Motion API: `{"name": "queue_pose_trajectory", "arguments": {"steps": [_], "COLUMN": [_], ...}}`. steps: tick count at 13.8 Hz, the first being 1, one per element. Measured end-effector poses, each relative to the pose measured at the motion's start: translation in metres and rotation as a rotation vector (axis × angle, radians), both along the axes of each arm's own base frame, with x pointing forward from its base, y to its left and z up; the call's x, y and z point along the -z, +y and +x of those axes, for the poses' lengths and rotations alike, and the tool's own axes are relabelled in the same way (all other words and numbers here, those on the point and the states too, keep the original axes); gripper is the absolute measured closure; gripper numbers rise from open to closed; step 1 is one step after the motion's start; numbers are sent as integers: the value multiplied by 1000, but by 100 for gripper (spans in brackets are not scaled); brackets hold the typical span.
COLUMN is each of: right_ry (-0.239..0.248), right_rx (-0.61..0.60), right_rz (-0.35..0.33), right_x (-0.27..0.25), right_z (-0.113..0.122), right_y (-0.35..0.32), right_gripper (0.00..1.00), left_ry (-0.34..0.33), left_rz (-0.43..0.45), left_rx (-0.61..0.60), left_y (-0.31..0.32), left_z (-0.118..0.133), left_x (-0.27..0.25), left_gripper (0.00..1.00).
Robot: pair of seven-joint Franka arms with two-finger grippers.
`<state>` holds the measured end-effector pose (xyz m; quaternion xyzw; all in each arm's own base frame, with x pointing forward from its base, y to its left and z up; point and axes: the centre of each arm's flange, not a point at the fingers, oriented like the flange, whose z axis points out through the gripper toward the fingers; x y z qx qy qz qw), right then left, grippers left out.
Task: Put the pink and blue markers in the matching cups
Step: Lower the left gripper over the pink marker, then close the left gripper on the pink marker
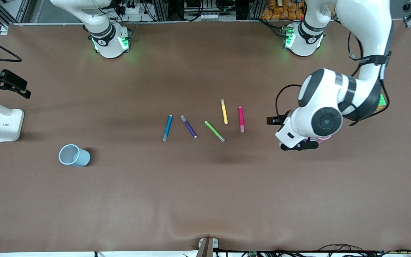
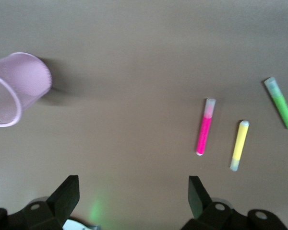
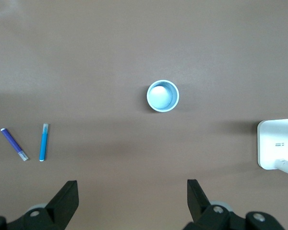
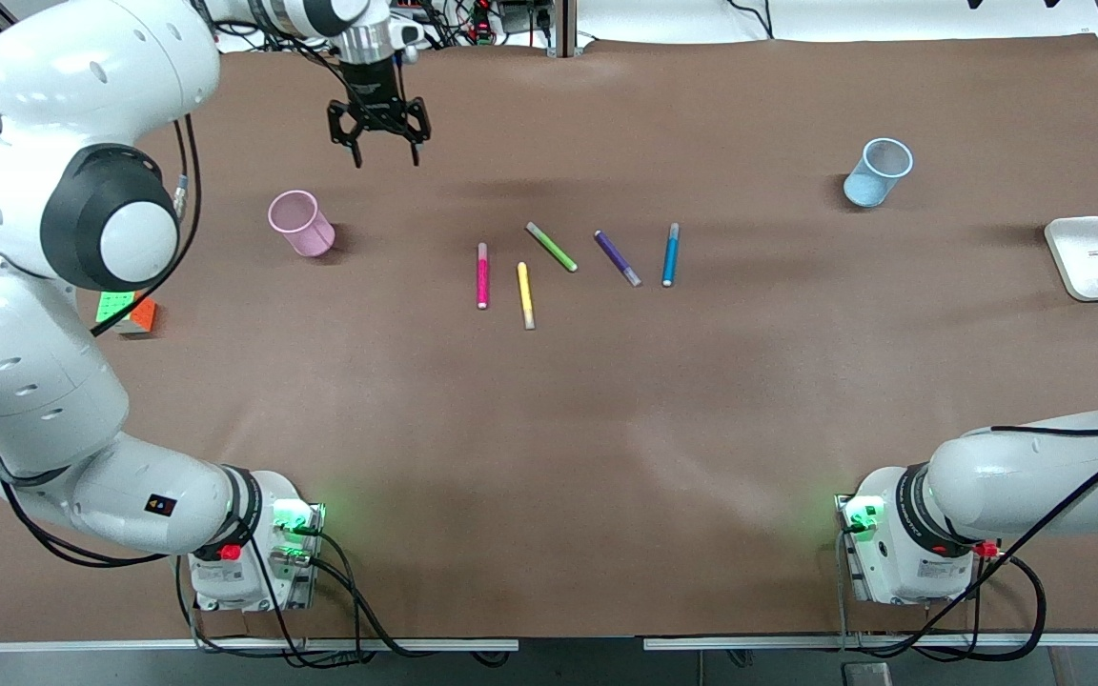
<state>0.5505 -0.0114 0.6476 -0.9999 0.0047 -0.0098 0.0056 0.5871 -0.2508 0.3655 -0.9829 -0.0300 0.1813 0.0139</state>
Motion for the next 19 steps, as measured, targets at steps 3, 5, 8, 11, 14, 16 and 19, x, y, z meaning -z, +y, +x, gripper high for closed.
{"name": "queue_pose_trajectory", "arguments": {"steps": [3,5,8,11,14,16,19], "right_ry": [0,0,1,1,1,1,1], "right_rx": [0,0,0,0,-1,-2,-3], "right_rz": [0,0,0,0,0,0,0], "right_x": [0,0,0,0,0,0,0], "right_z": [0,0,0,0,0,0,0], "right_y": [0,0,0,0,1,1,1], "right_gripper": [0,0,0,0,0,0,0], "left_ry": [-2,-2,-14,-11,-14,-6,0], "left_rz": [-28,-19,-14,3,11,23,35], "left_rx": [-19,-18,-25,-53,-74,-86,-95], "left_y": [-22,-45,-69,-85,-94,-101,-109], "left_z": [-13,-25,-31,-37,-40,-46,-52], "left_x": [28,42,74,102,124,140,158], "left_gripper": [0,0,0,0,0,2,7]}}
